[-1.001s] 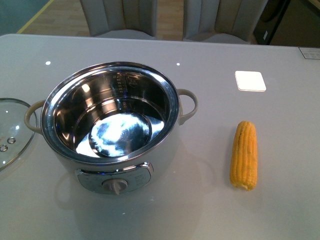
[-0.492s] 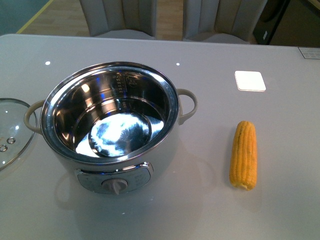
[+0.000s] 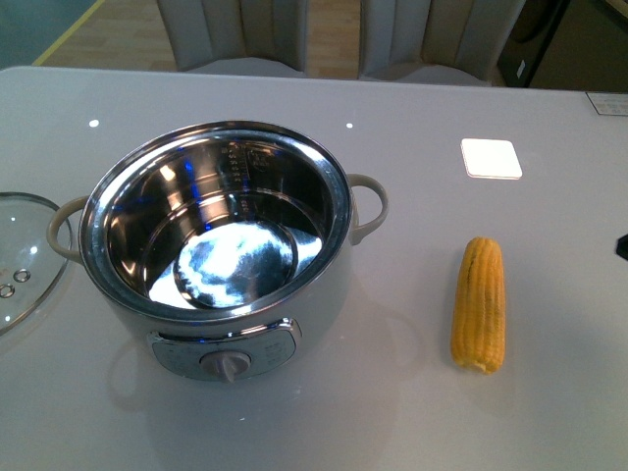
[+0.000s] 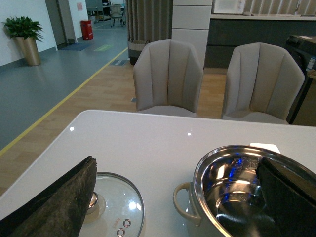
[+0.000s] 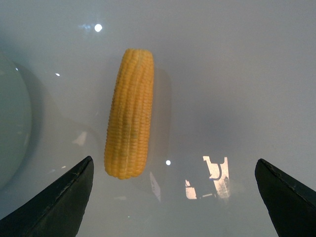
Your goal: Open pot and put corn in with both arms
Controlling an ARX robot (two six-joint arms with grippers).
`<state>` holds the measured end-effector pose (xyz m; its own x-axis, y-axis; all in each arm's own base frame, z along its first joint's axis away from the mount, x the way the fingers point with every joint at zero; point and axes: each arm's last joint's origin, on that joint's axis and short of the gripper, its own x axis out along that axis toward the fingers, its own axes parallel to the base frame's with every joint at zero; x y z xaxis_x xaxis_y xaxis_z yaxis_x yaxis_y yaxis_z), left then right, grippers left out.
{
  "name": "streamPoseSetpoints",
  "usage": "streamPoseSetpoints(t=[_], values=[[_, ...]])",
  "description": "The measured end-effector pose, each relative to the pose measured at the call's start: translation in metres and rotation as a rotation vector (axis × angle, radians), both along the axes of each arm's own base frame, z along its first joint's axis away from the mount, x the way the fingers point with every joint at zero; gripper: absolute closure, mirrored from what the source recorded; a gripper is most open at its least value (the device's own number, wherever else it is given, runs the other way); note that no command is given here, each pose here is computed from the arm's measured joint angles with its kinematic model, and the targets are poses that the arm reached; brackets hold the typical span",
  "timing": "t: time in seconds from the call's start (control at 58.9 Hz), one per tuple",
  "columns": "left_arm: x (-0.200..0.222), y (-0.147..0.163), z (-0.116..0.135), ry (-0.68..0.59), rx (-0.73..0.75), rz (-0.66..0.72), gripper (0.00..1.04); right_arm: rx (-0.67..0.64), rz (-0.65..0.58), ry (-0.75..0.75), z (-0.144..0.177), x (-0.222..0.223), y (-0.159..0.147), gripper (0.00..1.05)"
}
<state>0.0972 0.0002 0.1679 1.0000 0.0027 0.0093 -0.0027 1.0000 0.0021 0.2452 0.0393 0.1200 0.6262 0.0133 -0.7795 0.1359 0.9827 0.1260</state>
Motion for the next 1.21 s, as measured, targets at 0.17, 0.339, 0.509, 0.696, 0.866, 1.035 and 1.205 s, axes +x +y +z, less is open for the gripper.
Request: streamPoseSetpoints(t=[0.17,0.339,0.509,0.696,0.866,1.035,1.205], values=[[0.000,0.000,0.000,0.000,0.000,0.000,0.07,-0.019,0.007,0.074,-0.027,0.015,0.009,0.09],[0.000,0.000,0.000,0.000,0.000,0.000,0.07,-0.035,0.015,0.116,-0.045,0.026,0.016,0.09],[0.000,0.000,0.000,0.000,0.000,0.000,0.07,-0.050,0.029,0.139,-0.059,0.034,0.023,0.09],[0.000,0.000,0.000,0.000,0.000,0.000,0.07,-0.069,0.044,0.175,-0.070,0.036,0.029,0.09],[0.000,0.000,0.000,0.000,0.000,0.000,0.07,-0.071,0.067,0.192,-0.070,0.043,0.037,0.09],[0.000,0.000,0.000,0.000,0.000,0.000,0.07,-0.066,0.092,0.215,-0.072,0.050,0.043,0.09],[0.000,0.000,0.000,0.000,0.000,0.000,0.07,-0.068,0.110,0.240,-0.077,0.053,0.048,0.09]])
